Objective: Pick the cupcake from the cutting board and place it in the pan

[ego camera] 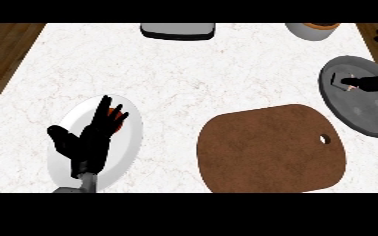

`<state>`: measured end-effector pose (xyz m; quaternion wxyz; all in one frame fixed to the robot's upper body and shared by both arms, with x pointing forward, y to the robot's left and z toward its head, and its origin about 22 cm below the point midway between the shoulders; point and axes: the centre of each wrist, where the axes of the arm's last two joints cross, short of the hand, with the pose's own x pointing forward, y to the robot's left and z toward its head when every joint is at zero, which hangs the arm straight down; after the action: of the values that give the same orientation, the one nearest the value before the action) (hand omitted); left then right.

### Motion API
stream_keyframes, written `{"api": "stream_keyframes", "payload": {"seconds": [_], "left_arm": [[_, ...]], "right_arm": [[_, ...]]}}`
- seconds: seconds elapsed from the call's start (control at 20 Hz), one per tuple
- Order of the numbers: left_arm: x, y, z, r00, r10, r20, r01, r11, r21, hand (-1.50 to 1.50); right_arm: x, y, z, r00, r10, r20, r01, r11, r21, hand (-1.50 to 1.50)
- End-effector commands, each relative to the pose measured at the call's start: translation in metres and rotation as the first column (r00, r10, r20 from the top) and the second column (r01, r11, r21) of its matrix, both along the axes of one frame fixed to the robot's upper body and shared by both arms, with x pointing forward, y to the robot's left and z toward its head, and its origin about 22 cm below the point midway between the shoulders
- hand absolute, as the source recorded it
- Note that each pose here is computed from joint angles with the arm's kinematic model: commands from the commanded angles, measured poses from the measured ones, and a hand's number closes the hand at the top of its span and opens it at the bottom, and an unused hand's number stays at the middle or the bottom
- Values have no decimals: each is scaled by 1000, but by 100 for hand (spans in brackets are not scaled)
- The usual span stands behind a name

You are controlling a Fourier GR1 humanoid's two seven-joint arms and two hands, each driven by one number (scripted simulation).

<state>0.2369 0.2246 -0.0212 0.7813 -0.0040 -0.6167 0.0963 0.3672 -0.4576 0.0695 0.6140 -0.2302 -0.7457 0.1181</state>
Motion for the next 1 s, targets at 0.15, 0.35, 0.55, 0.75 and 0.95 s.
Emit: {"api": "stream_keyframes", "payload": {"seconds": [0.15,0.35,0.55,0.75,0.95], "left_arm": [[-9,8,-8,996,33,-80,-31,999,16,0],[-10,19,-15,996,28,-89,-26,999,18,0],[-17,23,-19,995,40,-97,-38,999,18,0],[-26,13,-22,995,48,-84,-48,999,3,0],[-16,15,-18,994,58,-91,-57,998,9,0]], "right_arm": [[-41,-55,8,990,139,17,-139,957,253,-150],[-65,-77,8,970,239,37,-238,914,328,-150],[-88,-94,4,961,276,30,-270,903,333,-150],[-102,-104,5,964,266,12,-256,913,319,-150],[-117,-116,11,968,250,5,-240,922,305,-150]]}}
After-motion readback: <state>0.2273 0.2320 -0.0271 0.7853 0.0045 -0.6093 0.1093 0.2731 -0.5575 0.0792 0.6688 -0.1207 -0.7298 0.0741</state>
